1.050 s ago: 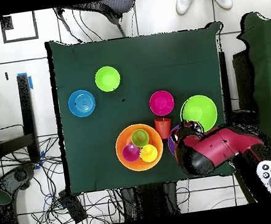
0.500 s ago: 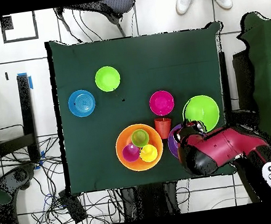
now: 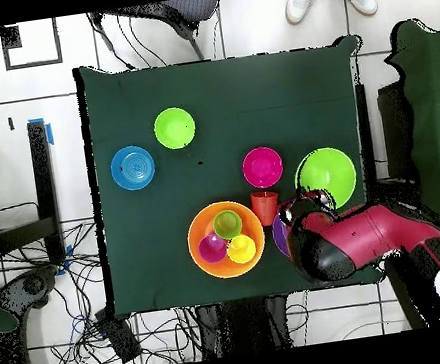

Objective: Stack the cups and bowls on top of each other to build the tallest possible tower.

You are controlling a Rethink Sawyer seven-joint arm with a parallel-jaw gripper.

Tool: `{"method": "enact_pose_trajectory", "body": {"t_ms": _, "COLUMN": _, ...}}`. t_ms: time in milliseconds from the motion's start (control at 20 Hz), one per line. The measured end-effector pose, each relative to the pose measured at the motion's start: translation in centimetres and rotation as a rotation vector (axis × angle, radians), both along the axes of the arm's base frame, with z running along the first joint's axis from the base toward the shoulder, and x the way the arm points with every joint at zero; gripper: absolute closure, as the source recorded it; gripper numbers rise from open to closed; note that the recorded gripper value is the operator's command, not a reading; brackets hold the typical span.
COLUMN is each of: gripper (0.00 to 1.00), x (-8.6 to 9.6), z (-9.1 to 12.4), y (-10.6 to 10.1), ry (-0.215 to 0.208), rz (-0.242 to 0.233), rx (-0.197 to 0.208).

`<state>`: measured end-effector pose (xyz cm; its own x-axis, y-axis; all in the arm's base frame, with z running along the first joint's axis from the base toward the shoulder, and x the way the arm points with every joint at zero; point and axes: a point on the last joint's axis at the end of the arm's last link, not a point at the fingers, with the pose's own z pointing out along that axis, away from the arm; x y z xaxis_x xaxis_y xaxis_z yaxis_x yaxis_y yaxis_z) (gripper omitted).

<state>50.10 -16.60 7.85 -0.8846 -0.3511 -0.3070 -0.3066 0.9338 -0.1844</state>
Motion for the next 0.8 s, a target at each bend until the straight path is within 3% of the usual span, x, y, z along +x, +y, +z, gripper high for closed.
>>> {"method": "enact_pose_trajectory", "body": {"t_ms": 350, "gripper": 1.0, "x": 1.4, "z": 1.7, "y": 2.0, "ry": -0.025, "rz": 0.034, "rx": -0.019}}
{"method": "enact_pose_trajectory", "body": {"t_ms": 800, "gripper": 1.0, "x": 1.2, "z": 3.0, "y": 5.5, "ry": -0.026, "rz": 0.104, "rx": -0.072}}
